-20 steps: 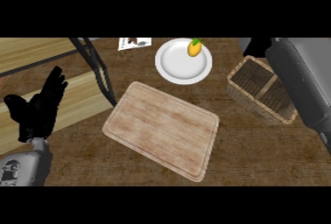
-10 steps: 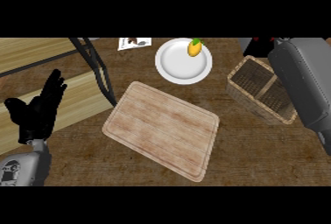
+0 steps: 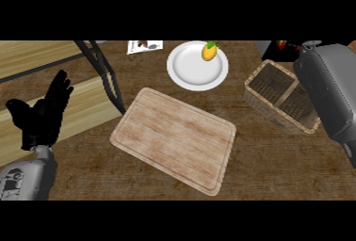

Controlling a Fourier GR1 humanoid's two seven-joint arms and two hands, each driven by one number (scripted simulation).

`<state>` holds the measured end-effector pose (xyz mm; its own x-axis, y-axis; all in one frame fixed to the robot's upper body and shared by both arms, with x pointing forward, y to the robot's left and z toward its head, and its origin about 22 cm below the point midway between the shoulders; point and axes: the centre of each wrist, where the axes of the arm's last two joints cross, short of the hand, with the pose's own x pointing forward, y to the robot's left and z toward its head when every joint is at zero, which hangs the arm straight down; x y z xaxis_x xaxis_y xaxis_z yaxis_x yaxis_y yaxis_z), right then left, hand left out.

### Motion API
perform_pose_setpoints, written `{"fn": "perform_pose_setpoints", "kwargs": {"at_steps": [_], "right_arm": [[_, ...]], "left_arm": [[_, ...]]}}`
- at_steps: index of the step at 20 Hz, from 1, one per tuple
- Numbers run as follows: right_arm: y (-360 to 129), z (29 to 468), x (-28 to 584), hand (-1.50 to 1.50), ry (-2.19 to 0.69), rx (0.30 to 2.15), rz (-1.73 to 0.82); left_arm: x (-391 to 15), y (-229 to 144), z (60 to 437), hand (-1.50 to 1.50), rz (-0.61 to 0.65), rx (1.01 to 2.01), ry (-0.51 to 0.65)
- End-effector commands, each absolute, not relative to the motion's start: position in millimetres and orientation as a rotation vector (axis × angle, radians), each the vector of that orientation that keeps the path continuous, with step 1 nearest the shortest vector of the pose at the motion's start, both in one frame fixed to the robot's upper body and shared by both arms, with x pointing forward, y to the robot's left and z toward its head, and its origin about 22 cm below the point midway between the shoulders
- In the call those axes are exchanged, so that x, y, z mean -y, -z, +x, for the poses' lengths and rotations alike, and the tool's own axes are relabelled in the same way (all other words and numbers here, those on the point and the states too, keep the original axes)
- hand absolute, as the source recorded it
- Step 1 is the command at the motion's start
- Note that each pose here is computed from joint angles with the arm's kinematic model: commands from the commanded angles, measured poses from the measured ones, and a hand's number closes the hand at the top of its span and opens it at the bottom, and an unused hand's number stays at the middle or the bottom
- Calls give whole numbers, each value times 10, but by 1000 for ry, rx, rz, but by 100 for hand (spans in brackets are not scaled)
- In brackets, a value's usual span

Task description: Pick the tomato from the cutting board and place it in the basket

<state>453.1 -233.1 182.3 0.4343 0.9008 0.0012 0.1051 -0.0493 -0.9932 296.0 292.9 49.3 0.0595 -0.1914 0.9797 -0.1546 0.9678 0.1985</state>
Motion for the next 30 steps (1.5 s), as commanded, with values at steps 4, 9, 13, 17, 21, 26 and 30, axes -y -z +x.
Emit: {"fn": "perform_pose_setpoints", "kwargs": {"at_steps": [4,9,13,17,21,26,30], "right_arm": [[-1778,4537,2486,150,-867,881,-1508],[-1677,4537,2418,150,-882,868,-1443],[-1518,4557,2461,150,-907,814,-1398],[-1526,4464,2763,150,-877,819,-1393],[-1574,4551,2651,150,-853,796,-1315],[-1375,4498,2452,150,-845,659,-1309],[-1408,4448,2588,-150,-741,667,-1341]], "left_arm": [[-2906,-600,2888,0,274,1521,35],[-3043,-408,2901,0,287,1513,30],[-2928,-549,2974,0,274,1513,39],[-2804,-670,2940,0,284,1520,30],[-2958,-449,2842,0,307,1524,45],[-2963,-550,3021,0,283,1516,23],[-2954,-333,2799,0,295,1502,33]]}}
